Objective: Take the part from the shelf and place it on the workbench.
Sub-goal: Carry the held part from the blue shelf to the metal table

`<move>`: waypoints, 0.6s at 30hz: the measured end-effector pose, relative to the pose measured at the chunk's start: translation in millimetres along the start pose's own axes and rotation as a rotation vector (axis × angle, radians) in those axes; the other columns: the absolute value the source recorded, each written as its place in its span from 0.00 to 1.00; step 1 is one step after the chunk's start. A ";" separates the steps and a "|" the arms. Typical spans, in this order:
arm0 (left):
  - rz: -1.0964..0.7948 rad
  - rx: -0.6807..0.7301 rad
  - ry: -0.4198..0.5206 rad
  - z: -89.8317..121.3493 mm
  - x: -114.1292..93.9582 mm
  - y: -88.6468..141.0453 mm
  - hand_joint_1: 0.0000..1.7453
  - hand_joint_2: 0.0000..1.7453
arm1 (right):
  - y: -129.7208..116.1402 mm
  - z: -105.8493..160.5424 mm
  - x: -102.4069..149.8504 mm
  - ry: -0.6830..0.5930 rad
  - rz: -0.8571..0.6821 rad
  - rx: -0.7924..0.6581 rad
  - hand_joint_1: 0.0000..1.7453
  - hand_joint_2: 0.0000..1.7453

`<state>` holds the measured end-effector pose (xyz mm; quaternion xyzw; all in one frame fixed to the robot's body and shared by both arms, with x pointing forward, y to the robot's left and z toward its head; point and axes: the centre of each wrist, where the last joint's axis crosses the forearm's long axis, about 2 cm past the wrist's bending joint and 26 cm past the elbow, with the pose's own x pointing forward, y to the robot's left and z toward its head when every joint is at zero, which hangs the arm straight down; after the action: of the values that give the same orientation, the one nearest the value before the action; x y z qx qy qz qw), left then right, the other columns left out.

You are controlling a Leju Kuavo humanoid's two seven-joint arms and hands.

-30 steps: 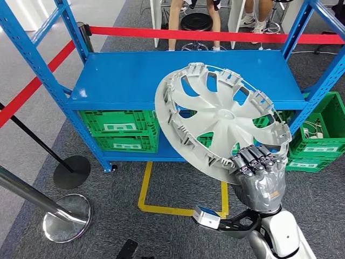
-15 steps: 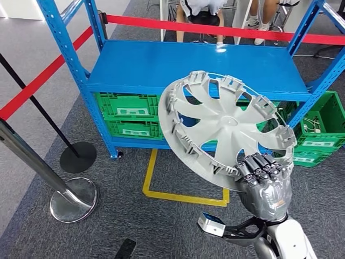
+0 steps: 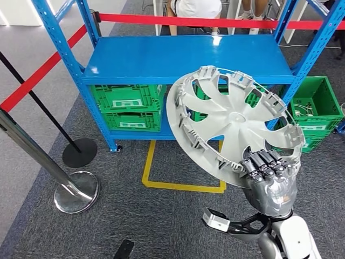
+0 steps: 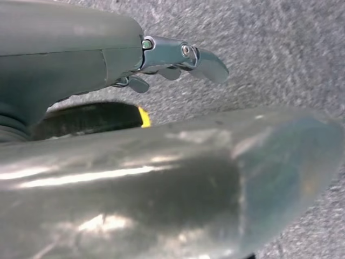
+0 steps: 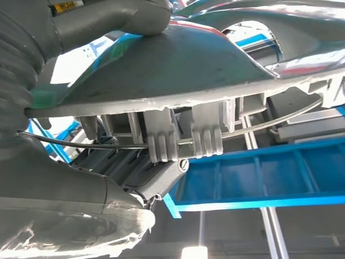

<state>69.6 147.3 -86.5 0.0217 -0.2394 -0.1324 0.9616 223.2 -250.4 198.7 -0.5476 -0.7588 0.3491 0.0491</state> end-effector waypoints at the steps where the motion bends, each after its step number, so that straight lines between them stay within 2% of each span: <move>1: 0.002 0.001 0.002 0.0 -0.1 0.1 0.00 0.00 | 0.0 0.2 -0.9 -0.005 0.004 0.001 1.00 1.00; 18: 0.014 0.004 0.021 0.2 -0.7 -0.1 0.00 0.00 | -1.0 -3.1 -6.0 -0.007 0.032 -0.009 1.00 1.00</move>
<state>68.9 147.4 -86.7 0.0232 -0.2299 -0.1250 0.9649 226.2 -254.3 203.5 -0.5586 -0.7518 0.3482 0.0386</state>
